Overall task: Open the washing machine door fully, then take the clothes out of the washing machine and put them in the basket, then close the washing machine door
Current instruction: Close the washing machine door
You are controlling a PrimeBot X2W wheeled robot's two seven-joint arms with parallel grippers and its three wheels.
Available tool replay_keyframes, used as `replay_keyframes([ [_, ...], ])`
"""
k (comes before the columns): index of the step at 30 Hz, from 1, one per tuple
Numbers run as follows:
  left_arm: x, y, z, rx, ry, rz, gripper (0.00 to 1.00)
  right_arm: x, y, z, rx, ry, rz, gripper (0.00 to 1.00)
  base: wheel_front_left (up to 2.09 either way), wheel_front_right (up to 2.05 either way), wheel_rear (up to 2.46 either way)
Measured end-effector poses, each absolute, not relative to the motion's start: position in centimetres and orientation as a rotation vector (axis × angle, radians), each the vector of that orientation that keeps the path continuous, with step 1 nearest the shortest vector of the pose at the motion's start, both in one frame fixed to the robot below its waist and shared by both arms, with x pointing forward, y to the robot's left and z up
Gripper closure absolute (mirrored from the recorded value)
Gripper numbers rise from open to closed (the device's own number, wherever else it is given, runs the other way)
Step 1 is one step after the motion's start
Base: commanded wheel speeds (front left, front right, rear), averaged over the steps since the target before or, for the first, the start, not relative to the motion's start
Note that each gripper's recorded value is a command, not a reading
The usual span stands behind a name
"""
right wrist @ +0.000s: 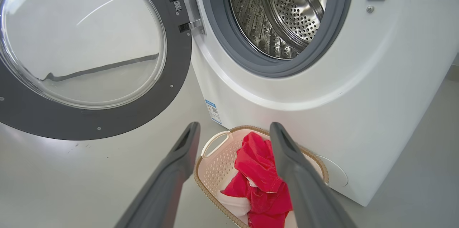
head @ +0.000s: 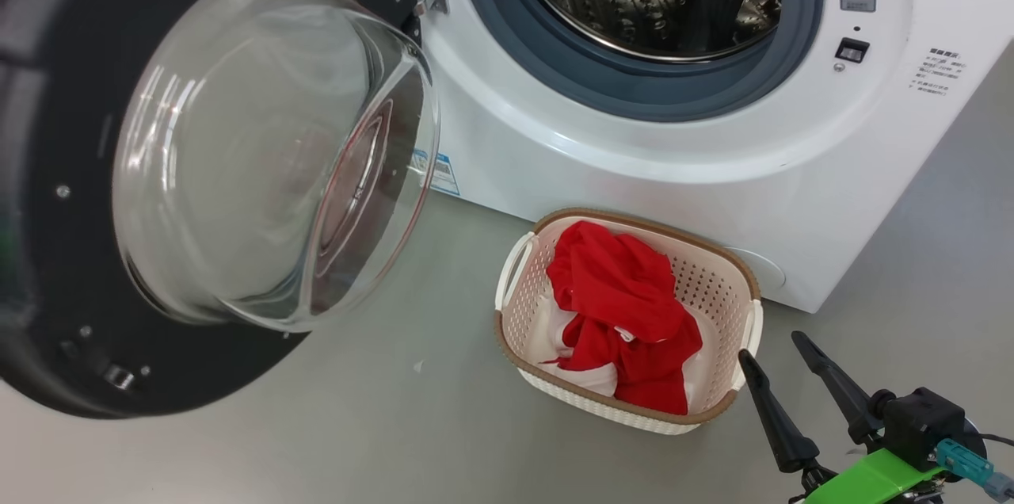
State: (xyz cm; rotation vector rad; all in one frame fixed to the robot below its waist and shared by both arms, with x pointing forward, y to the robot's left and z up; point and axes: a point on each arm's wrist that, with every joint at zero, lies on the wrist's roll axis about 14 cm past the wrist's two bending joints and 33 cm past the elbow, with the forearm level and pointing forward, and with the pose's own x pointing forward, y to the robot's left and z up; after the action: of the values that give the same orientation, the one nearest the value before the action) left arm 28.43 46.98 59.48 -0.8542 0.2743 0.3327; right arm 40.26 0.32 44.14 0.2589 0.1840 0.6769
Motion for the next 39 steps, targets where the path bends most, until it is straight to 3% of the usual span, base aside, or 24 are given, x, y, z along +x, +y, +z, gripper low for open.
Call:
replay_keyframes([
  [16,29.9,41.3,60.0,-0.795,0.347,0.102,1.00,39.8,-1.3,44.5,0.254,0.173,0.630,0.00,0.00,0.00,0.00],
  [39,36.2,29.0,61.2,-0.665,0.393,-0.287,1.00,39.9,-4.8,44.5,0.270,0.162,0.514,0.00,0.00,0.00,0.00],
])
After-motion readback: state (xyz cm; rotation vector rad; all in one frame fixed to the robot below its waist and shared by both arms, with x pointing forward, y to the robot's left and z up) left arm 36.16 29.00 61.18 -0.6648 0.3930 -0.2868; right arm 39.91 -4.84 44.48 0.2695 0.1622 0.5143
